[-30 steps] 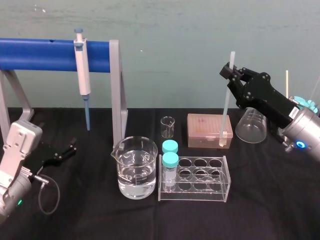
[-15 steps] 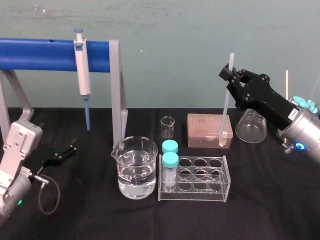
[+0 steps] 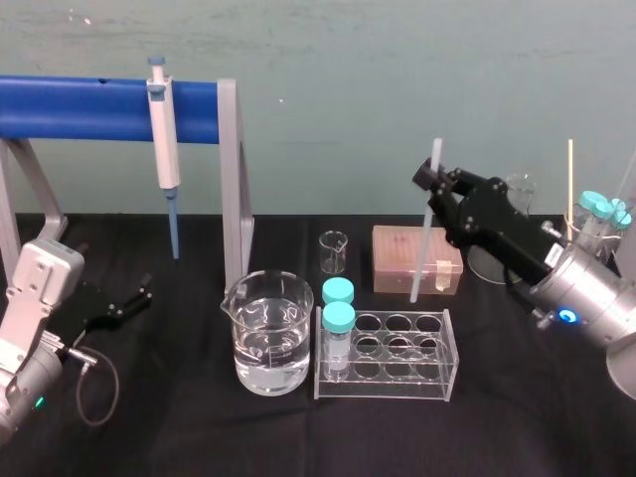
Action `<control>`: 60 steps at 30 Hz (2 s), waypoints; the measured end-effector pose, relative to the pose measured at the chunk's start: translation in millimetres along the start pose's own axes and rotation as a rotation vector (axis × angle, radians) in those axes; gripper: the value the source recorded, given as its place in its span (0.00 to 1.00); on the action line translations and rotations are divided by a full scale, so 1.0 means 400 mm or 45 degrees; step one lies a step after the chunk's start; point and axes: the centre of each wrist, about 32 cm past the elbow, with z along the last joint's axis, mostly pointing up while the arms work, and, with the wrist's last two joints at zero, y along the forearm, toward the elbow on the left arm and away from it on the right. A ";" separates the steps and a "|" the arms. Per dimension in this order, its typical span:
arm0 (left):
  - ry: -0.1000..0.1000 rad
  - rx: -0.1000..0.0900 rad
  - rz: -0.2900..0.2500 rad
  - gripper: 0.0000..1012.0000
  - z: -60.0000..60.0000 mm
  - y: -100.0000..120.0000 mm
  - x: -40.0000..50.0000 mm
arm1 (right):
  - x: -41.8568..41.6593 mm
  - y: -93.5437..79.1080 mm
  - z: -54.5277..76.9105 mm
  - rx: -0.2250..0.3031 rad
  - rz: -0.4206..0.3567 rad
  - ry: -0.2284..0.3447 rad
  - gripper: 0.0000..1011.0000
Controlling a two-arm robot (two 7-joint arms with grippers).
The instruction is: Pick up the stirring rod with one hand, then place it down.
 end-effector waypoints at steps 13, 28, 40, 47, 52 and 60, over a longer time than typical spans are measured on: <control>0.000 0.000 0.000 0.99 0.000 0.000 0.000 | 0.006 0.004 -0.064 -0.054 0.003 0.024 0.07; 0.000 0.000 0.000 0.99 0.000 0.000 0.000 | 0.000 0.004 -0.102 -0.083 0.004 0.033 0.07; 0.000 0.000 0.000 0.99 0.000 0.000 0.000 | -0.003 -0.005 -0.140 -0.111 0.015 0.050 0.07; 0.000 0.000 0.000 0.99 0.000 0.000 0.000 | -0.005 -0.012 -0.159 -0.130 0.003 0.049 0.07; 0.000 0.000 0.000 0.99 0.000 0.000 0.000 | -0.005 -0.015 -0.170 -0.134 -0.013 0.053 0.07; 0.000 0.000 0.000 0.99 0.000 0.000 0.000 | -0.006 -0.018 -0.183 -0.139 -0.034 0.062 0.07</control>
